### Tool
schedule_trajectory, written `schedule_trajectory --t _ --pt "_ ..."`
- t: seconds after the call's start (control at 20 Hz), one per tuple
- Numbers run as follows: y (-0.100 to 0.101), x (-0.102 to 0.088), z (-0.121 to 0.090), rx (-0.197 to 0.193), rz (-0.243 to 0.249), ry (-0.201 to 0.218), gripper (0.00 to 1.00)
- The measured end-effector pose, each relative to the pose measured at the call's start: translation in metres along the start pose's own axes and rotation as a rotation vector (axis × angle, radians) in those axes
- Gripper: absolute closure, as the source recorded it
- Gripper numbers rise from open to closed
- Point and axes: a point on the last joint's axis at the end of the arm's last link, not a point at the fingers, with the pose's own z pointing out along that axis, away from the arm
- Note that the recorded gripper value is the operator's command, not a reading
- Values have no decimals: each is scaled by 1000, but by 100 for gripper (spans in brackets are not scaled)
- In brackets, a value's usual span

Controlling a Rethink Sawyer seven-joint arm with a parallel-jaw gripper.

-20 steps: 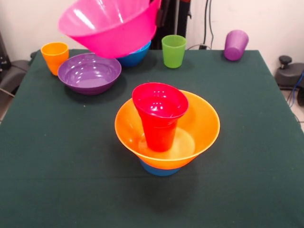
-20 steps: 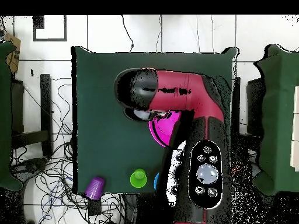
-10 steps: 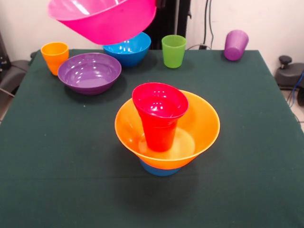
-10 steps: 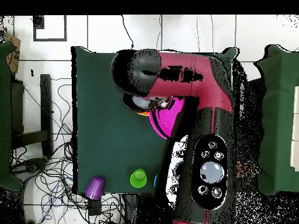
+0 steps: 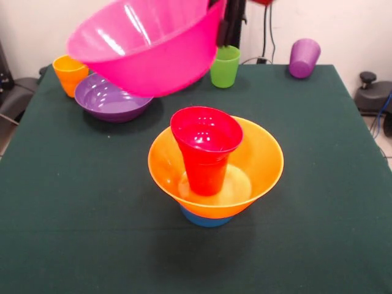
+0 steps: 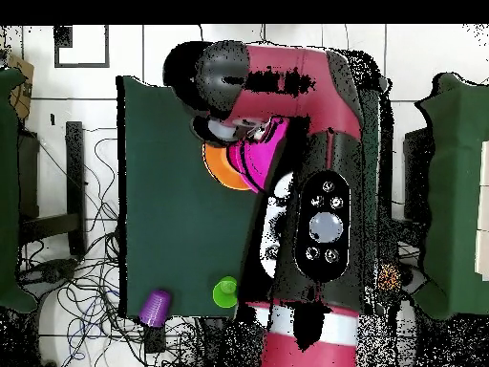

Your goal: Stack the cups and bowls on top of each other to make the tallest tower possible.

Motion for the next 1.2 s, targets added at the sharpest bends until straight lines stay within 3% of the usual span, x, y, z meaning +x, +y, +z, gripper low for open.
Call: schedule_trajectory --t 0.3,0.65,0.9,1.2 --pt "33 -16 34 -7 19 11 100" --pt "59 -7 71 2 58 54 100" --pt "71 4 85 27 77 66 100" --pt "73 8 79 55 91 46 100"
